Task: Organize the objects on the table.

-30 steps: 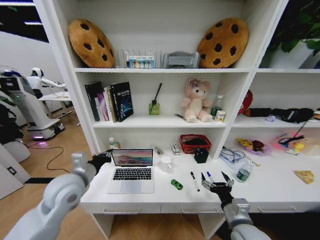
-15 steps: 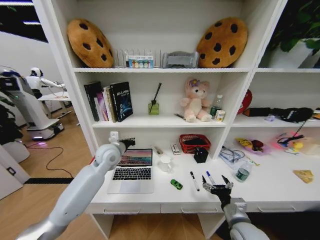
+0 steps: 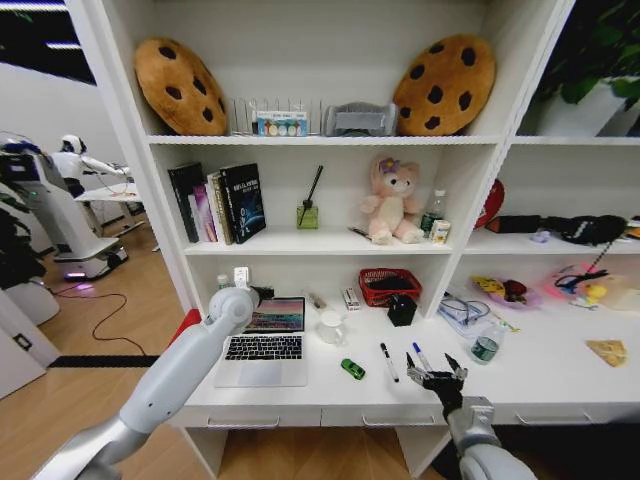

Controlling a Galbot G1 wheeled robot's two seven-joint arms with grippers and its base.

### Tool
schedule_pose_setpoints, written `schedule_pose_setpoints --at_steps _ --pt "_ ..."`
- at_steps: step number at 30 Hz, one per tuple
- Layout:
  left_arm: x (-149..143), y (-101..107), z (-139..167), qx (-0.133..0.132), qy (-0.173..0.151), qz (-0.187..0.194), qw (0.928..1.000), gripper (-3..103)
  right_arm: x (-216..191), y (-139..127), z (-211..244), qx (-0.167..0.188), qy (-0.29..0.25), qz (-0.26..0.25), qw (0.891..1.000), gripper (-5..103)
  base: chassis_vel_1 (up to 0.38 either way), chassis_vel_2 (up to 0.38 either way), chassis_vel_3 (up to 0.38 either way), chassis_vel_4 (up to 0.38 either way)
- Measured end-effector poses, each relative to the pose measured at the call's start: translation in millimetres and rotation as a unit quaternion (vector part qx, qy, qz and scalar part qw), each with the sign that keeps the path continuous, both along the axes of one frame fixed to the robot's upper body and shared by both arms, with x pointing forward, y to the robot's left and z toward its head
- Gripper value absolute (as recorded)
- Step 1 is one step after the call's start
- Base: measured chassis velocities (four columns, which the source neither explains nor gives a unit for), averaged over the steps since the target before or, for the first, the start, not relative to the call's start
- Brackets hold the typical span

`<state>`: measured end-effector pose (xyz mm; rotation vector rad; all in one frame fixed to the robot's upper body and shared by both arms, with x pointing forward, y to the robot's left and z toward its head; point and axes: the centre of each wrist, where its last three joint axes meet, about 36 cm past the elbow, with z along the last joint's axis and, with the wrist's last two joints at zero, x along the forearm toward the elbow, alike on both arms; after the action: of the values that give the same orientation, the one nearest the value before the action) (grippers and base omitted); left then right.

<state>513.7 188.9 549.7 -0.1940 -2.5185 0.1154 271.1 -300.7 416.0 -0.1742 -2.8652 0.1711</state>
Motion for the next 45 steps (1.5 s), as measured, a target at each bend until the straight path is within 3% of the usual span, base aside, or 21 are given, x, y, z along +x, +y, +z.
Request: schedule_pose_setpoints --at_steps 11,14,15,16,20,22,23,25,26,27,28,30,31,33,34,36,37,39,41,43,45 --pt "-51.8 7.9 -6.1 0.010 0.022 0.001 0.9997 0 -5.3 4.2 -6.0 0.000 0.011 -0.010 1.000 100 0.000 0.000 0.000 0.000" --pt "-100.3 8.7 -39.2 0.015 0.088 0.005 0.9960 0 -4.8 8.2 -14.1 -0.002 0.019 -0.007 1.000 100 0.000 0.000 0.000 0.000" --pt "-100.3 8.7 -39.2 0.015 0.088 0.005 0.9960 0 -4.8 8.2 -14.1 -0.002 0.019 -0.007 1.000 100 0.000 0.000 0.000 0.000" --pt "-111.4 8.9 -54.0 0.018 0.113 0.011 0.9934 0 -4.3 10.5 -15.6 -0.002 0.019 -0.005 1.000 100 0.000 0.000 0.000 0.000" --pt "-119.7 7.2 -67.1 0.013 0.128 0.020 0.9915 0 -5.3 13.2 -16.6 -0.002 0.018 -0.002 1.000 100 0.000 0.000 0.000 0.000" --pt "-106.8 6.1 -60.4 -0.015 0.065 0.039 0.9970 1 -6.9 13.5 -14.0 -0.002 0.015 -0.001 1.000 100 0.000 0.000 0.000 0.000" --pt "-106.8 6.1 -60.4 -0.015 0.065 0.039 0.9970 1 -6.9 13.5 -14.0 -0.002 0.015 -0.001 1.000 100 0.000 0.000 0.000 0.000" --pt "-84.0 20.9 -44.6 -0.030 -0.060 0.051 0.9964 12 -7.5 12.7 -10.5 -0.004 0.009 -0.001 1.000 100 0.000 0.000 0.000 0.000" --pt "-84.0 20.9 -44.6 -0.030 -0.060 0.051 0.9964 12 -7.5 12.7 -10.5 -0.004 0.009 -0.001 1.000 100 0.000 0.000 0.000 0.000" --pt "-74.0 38.5 -39.3 -0.024 -0.139 0.056 0.9883 17 -8.0 13.1 -7.9 -0.004 0.006 0.000 1.000 100 0.000 0.000 0.000 0.000" --pt "-74.0 38.5 -39.3 -0.024 -0.139 0.056 0.9883 17 -8.0 13.1 -7.9 -0.004 0.006 0.000 1.000 100 0.000 0.000 0.000 0.000" --pt "-67.2 81.7 -45.2 -0.001 -0.247 0.073 0.9661 28 -8.6 14.8 -2.4 -0.003 -0.001 0.002 1.000 100 0.000 0.000 0.000 0.000" --pt "-67.2 81.7 -45.2 -0.001 -0.247 0.073 0.9661 28 -8.6 14.8 -2.4 -0.003 -0.001 0.002 1.000 100 0.000 0.000 0.000 0.000" --pt "-76.7 113.7 -52.6 0.011 -0.282 0.077 0.9563 39 -8.9 16.2 1.9 -0.003 -0.007 0.003 1.000 100 0.000 0.000 0.000 0.000" --pt "-76.7 113.7 -52.6 0.011 -0.282 0.077 0.9563 39 -8.9 16.2 1.9 -0.003 -0.007 0.003 1.000 100 0.000 0.000 0.000 0.000" --pt "-113.3 141.3 -52.1 0.008 -0.292 0.062 0.9543 49 -10.3 16.2 9.3 -0.006 -0.018 0.004 1.000 100 0.000 0.000 0.000 0.000" --pt "-113.3 141.3 -52.1 0.008 -0.292 0.062 0.9543 49 -10.3 16.2 9.3 -0.006 -0.018 0.004 1.000 100 0.000 0.000 0.000 0.000" --pt "-164.6 153.7 -43.0 0.010 -0.294 0.075 0.9528 60 -13.4 16.5 21.6 -0.003 -0.026 0.005 1.000 100 0.000 0.000 0.000 0.000" --pt "-176.1 155.3 -42.8 0.012 -0.293 0.077 0.9531 66 -13.9 16.5 23.7 -0.003 -0.026 0.005 1.000 100 0.000 0.000 0.000 0.000" --pt "-216.0 159.0 -41.1 0.029 -0.297 0.066 0.9522 77 -15.3 17.2 29.9 -0.003 -0.026 0.007 1.000 100 0.000 0.000 0.000 0.000" --pt "-229.2 159.8 -43.3 0.038 -0.294 0.060 0.9533 82 -15.7 17.6 31.6 -0.004 -0.025 0.007 1.000 100 0.000 0.000 0.000 0.000"
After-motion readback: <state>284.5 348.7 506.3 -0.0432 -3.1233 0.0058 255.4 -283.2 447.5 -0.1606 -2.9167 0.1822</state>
